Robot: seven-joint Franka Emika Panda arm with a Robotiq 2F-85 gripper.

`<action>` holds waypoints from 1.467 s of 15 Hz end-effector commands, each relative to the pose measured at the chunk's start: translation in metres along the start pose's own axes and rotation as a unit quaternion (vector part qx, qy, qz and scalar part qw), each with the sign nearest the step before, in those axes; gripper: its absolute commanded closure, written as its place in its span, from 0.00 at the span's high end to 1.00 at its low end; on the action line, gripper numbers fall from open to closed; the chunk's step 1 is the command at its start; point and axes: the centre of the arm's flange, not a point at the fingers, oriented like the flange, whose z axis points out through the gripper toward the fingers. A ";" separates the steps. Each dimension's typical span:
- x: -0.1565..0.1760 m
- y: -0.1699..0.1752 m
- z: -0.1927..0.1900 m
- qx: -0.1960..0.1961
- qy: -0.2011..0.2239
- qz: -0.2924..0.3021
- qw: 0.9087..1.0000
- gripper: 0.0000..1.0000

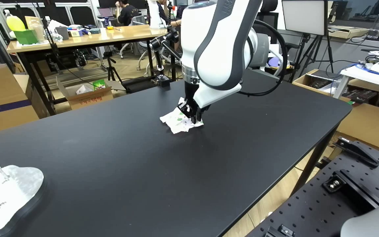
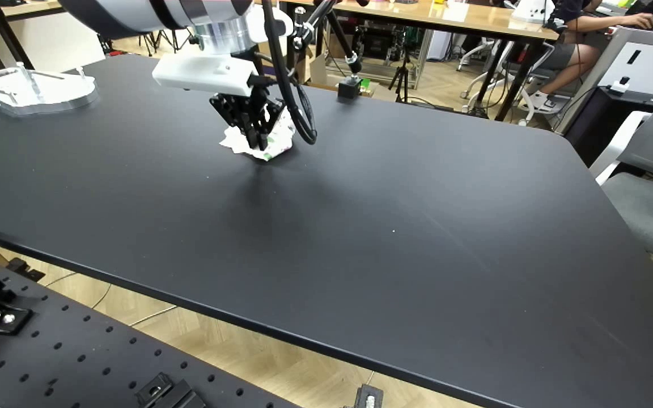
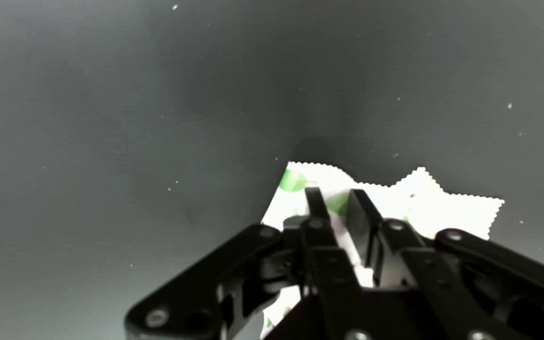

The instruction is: Put the cloth on the black rod

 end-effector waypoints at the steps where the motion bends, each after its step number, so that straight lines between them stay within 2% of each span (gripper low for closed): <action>1: 0.004 -0.001 0.000 0.009 -0.005 0.005 1.000 0.00; 8: 0.008 -0.009 -0.030 0.043 0.002 -0.001 0.999 0.00; 12: 0.019 -0.013 -0.070 0.054 0.014 -0.008 0.998 0.00; 18: 0.034 -0.009 -0.141 0.086 -0.042 -0.046 0.994 0.00; 22: 0.058 0.011 -0.200 0.065 -0.054 -0.063 0.994 0.00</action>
